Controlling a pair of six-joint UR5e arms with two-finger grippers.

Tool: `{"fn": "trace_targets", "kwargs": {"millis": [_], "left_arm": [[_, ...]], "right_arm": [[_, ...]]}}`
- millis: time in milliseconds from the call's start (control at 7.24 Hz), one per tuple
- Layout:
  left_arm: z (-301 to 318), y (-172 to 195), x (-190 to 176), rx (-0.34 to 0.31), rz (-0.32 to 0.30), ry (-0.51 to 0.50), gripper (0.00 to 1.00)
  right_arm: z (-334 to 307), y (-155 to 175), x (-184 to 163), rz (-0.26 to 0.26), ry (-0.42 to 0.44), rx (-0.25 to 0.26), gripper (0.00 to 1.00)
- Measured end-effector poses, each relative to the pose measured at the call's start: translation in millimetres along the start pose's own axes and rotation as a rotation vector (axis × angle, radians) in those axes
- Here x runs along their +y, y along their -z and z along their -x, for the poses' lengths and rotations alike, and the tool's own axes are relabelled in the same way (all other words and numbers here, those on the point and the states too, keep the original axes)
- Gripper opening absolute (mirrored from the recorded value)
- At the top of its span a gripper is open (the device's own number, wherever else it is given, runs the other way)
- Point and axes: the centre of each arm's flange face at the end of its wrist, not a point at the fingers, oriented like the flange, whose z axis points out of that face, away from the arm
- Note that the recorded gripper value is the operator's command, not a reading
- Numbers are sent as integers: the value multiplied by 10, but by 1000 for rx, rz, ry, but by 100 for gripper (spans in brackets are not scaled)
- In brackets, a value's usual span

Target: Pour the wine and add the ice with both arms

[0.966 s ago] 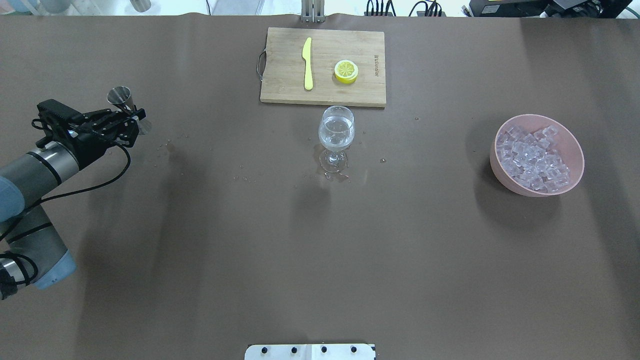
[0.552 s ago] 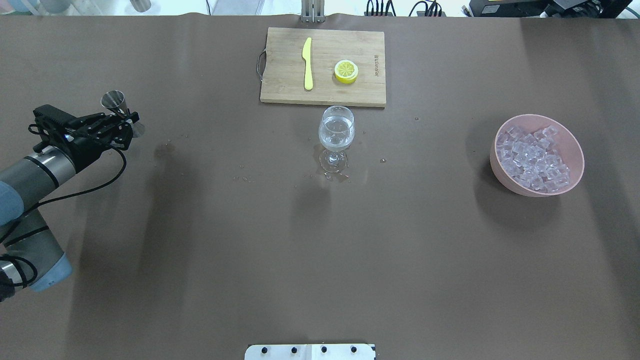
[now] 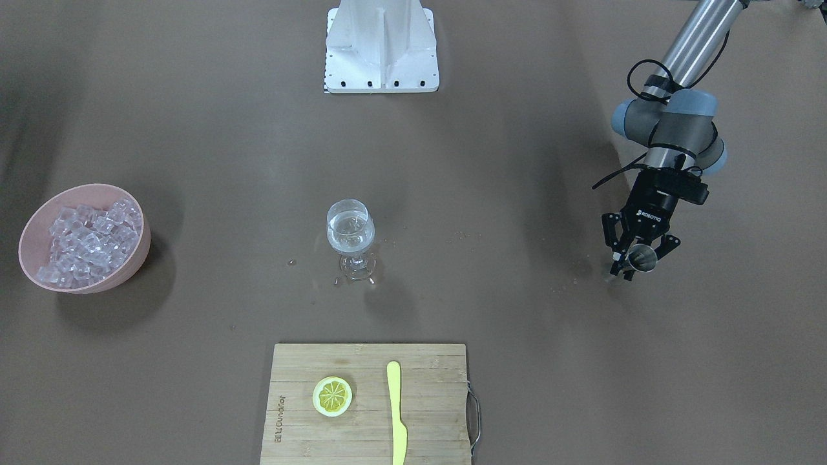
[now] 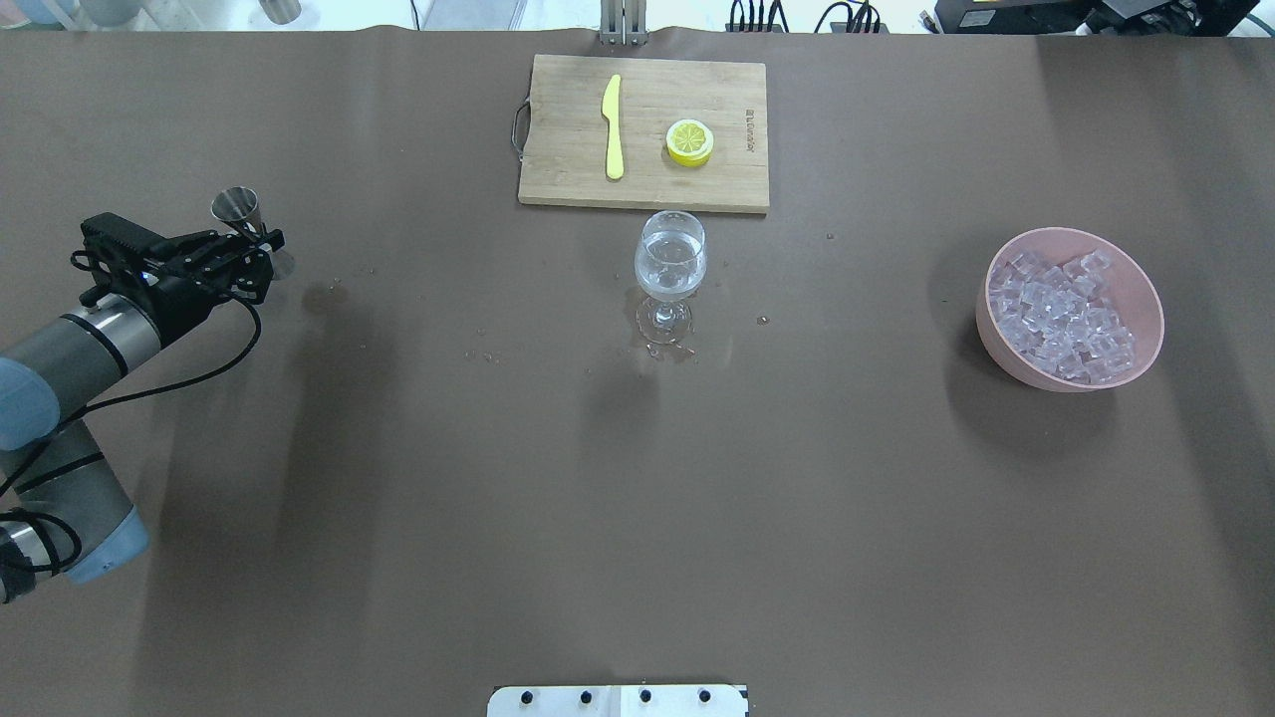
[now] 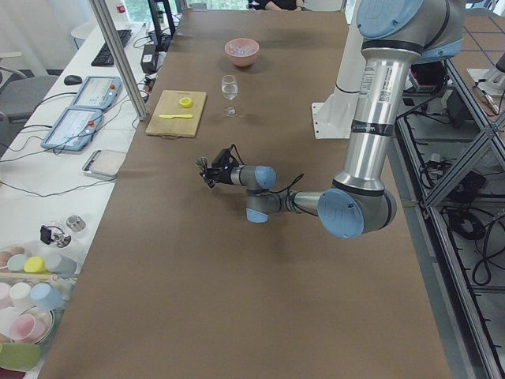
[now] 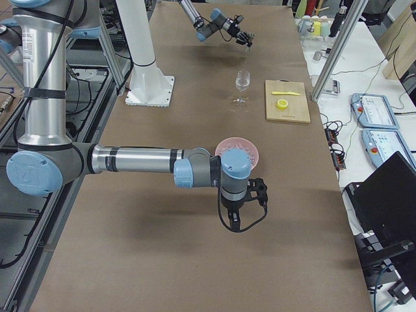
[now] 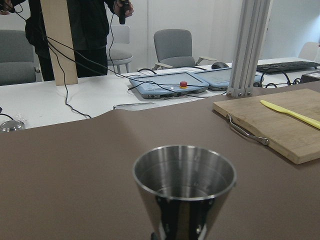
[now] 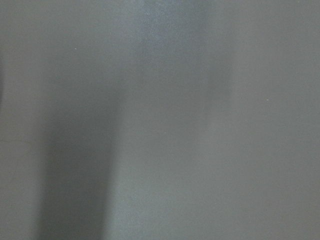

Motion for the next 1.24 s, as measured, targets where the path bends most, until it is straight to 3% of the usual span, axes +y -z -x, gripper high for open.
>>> {"fn": "trace_targets", "kwargs": {"millis": [414,966,1104,1242], "left_arm": [[18,11,24,-3,8,-3,58],[11,25,28,4,9,-41,75],[1,29,31,12,14,-46,89],[-25,34,33,33,28,-49,93]], "right_arm": [[-1,-1,-4,0,0,0,100],[0,0,-6,0,1,0,100],[0,0,-7,0,1,0,100],[0,0,-7,0,0,0,100]]}}
